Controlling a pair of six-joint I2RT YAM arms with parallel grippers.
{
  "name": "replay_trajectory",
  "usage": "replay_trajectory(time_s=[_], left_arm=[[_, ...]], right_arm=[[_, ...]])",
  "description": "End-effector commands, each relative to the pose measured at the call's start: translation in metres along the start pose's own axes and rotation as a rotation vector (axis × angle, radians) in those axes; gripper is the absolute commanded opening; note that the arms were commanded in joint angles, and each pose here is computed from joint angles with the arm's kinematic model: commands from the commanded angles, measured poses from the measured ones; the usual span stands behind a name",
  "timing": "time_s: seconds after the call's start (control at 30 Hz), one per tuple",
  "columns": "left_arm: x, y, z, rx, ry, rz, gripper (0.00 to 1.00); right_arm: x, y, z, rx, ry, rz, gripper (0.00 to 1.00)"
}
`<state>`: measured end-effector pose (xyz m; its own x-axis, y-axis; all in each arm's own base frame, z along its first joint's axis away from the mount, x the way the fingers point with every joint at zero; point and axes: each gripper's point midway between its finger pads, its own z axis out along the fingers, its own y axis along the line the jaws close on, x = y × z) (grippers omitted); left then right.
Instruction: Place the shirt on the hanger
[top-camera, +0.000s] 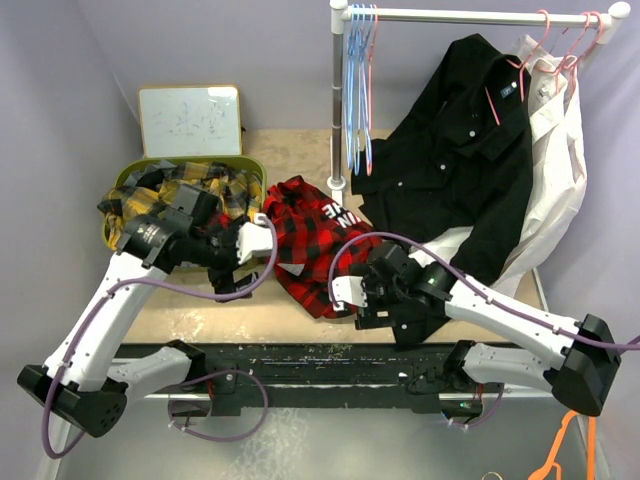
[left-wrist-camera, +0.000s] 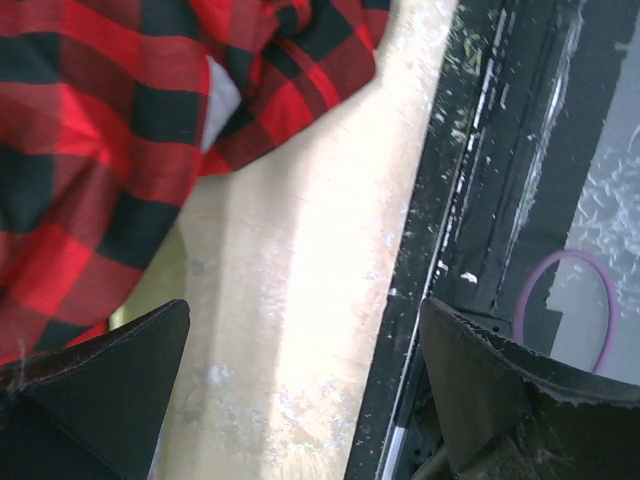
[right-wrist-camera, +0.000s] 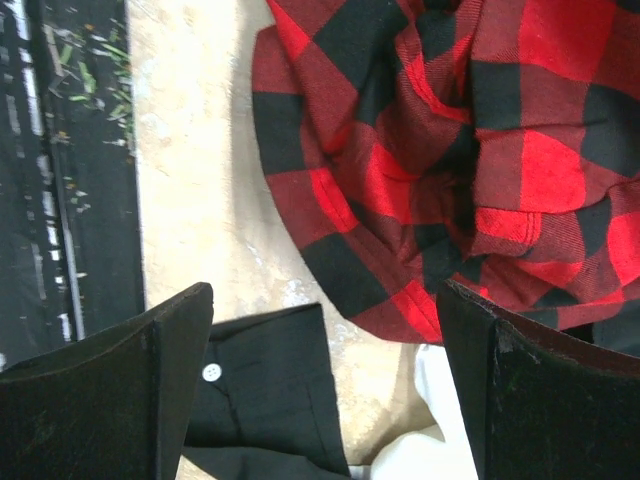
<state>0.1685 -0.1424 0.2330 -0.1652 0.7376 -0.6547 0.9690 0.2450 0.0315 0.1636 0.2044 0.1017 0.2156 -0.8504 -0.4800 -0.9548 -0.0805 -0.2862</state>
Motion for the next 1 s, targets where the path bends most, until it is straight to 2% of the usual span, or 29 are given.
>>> replay_trajectory(time_s=[0.0,0.13,0.23,0.33,0.4,0.53,0.7,0.83,0.97], left_arm=[[0.01,-0.012,0.021,0.059,0.051,0.055,1.0],[0.011,-0.035,0.049,0.119,0.129,0.145,1.0],[0.017,-0.044,0.073,0.092,0.205,0.248,1.0],[0.014,-0.044,0.093,0.053,0.18,0.313,0.99],[0.009,-0.039,0.106,0.032,0.141,0.341,0.99],[0.002,-0.023,0.133,-0.042,0.074,0.412,0.99],[0.002,-0.017,0.168,-0.047,0.03,0.464,0.99],[-0.001,-0.007,0.194,-0.084,-0.005,0.491,1.0],[0.001,-0.001,0.214,-0.098,-0.014,0.508,0.95]], right_arm=[[0.005,-0.014,0.008,0.067,0.022,-0.084,0.94],[0.013,-0.038,0.018,0.218,0.038,-0.114,0.91],[0.025,-0.039,0.022,0.269,0.06,-0.072,0.8],[0.031,-0.046,0.023,0.341,0.055,-0.057,0.71],[0.036,-0.047,0.027,0.355,0.071,-0.054,0.6],[0.04,-0.051,0.026,0.37,0.077,-0.035,0.25],[0.032,-0.056,0.011,0.41,0.013,0.035,0.01],[0.033,-0.053,0.0,0.433,-0.003,0.078,0.0],[0.026,-0.056,-0.014,0.475,-0.047,0.119,0.0]])
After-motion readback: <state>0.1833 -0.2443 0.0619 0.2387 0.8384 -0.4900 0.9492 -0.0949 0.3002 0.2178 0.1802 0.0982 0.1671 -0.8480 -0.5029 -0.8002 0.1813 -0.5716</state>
